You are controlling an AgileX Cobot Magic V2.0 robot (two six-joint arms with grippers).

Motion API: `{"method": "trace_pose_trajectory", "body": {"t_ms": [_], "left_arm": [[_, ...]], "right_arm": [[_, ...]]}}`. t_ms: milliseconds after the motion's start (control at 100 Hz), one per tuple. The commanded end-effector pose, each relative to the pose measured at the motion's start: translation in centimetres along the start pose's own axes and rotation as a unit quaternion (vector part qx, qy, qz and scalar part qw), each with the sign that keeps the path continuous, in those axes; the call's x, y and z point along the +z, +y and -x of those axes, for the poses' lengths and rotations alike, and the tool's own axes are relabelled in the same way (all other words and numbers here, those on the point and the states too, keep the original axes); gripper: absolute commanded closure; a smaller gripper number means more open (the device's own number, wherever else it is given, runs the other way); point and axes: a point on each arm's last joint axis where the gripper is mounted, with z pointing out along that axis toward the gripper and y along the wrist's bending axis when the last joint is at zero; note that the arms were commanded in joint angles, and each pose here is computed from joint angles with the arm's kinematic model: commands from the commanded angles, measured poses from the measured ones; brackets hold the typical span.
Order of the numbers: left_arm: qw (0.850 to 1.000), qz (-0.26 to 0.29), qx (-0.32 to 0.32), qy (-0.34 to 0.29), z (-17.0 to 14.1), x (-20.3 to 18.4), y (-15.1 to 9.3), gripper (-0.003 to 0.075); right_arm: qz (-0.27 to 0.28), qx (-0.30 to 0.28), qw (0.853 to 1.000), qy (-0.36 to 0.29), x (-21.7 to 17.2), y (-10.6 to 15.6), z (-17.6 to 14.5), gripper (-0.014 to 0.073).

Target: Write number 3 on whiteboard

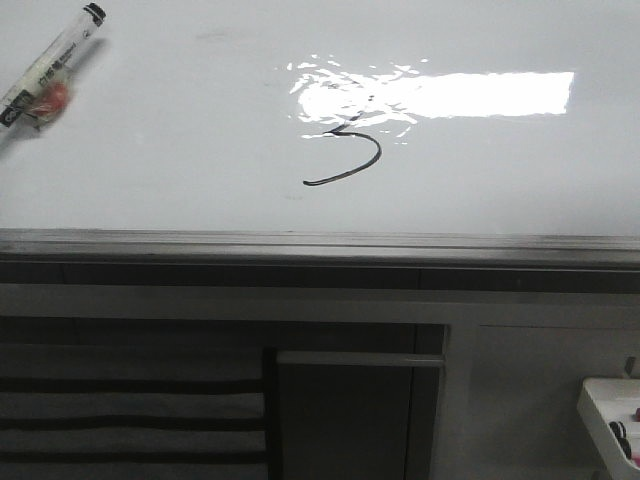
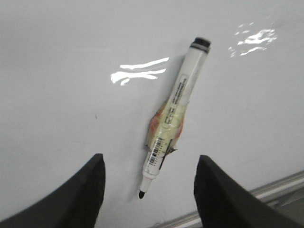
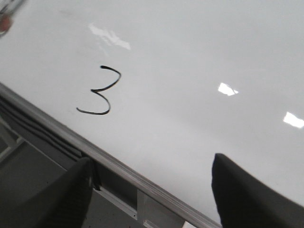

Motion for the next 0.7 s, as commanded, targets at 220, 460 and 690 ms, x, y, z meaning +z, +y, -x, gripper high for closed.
{"method": "trace_pose_trajectory", "body": {"t_ms": [220,460,690], "left_arm": [[0.994,0.018,0.012,-0.103,-0.7,-8.6,-2.6,0.0524],[0.98,0.035,-0.069,-0.184,-4.1,-9.8,-3.5,0.0739],[0.984,0.032,-0.083,-0.153,-6.3,-8.5,-3.5,0.0739]], "right_arm": [[-0.044,0.095,0.992,-0.077,-2.6,0.1,-2.3,0.0382],[-0.038,0.118,0.986,-0.112,-3.6,1.1,-4.2,0.0673],[-0.02,0.116,0.99,-0.077,-3.5,1.6,-4.9,0.0673]]}}
